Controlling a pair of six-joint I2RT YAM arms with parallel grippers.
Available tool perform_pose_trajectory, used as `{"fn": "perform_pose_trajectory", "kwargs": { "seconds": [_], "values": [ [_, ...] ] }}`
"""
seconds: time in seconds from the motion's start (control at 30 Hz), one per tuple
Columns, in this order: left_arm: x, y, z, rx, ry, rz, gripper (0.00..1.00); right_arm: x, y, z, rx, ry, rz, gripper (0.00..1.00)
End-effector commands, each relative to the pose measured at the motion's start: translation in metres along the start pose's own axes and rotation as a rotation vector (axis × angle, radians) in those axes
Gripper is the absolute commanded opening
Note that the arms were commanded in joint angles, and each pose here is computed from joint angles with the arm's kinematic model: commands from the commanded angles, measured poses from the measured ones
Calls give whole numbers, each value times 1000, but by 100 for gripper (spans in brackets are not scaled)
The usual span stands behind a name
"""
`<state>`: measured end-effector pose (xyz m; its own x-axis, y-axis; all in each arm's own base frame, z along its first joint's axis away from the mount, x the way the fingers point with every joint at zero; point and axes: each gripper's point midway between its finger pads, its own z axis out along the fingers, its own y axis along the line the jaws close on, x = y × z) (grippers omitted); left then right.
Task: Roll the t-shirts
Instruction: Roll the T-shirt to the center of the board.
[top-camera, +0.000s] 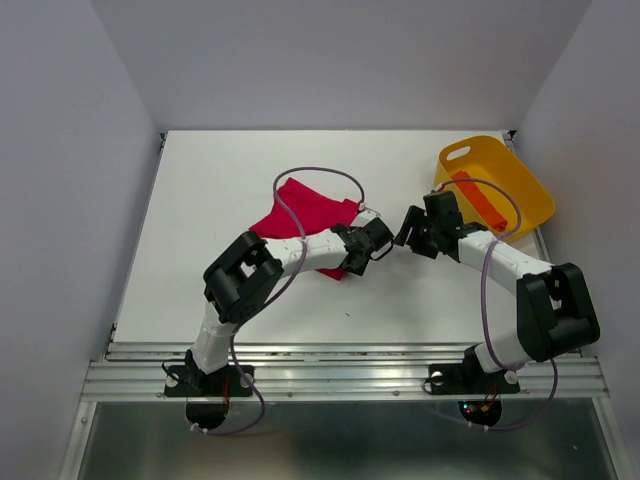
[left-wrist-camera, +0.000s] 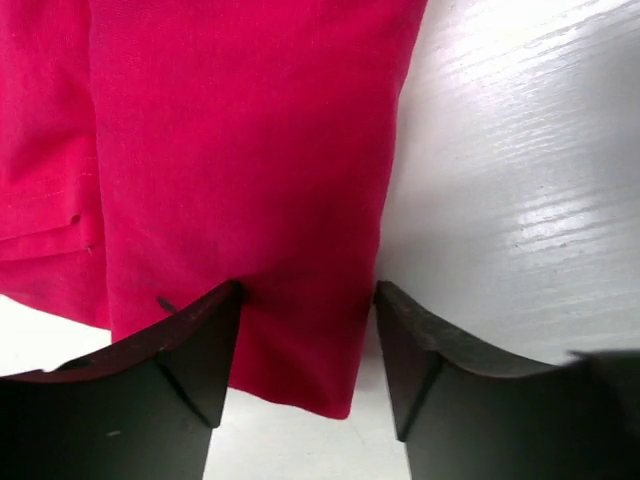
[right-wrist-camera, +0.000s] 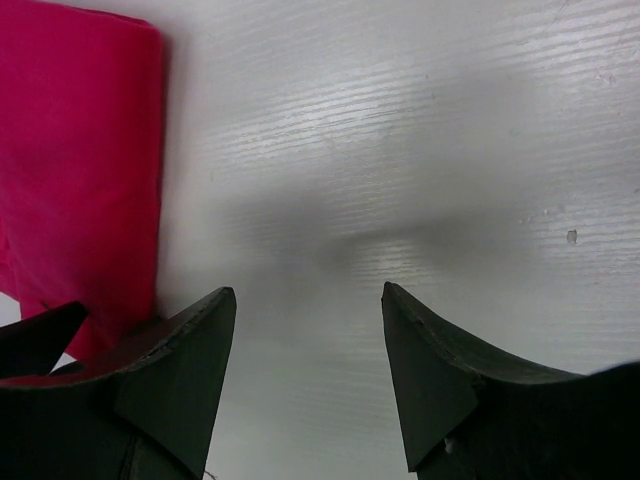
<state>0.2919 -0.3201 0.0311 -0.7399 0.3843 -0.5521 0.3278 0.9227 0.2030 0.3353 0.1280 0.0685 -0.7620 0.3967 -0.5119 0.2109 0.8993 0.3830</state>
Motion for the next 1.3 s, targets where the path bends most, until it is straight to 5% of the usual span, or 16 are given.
{"fn": "perform_pose_trajectory", "kwargs": {
  "seconds": [0.0,0.1,0.17,0.47,1.0,1.13,1.27],
  "values": [
    [-13,5,2,-50,-26,16,63,-1,12,-7,-57,0,4,66],
    [-14,1,5,-5,-20,20,37,4,20,-9,-107,21,15,66],
    [-12,-6,3,72,-7,41,0,3,30,-10,-159,20,30,69],
    [-36,-10,-32,414,-86,-47,0,12,87,-11,-439,86,113,92],
    [-17,-15,-54,620,-81,-92,0,30,136,37,-545,187,199,92],
    [-16,-13,-57,623,-86,-89,0,33,143,47,-559,204,221,83],
    [-17,-10,-61,623,-98,-83,0,36,145,52,-556,212,248,53]
  ]
}}
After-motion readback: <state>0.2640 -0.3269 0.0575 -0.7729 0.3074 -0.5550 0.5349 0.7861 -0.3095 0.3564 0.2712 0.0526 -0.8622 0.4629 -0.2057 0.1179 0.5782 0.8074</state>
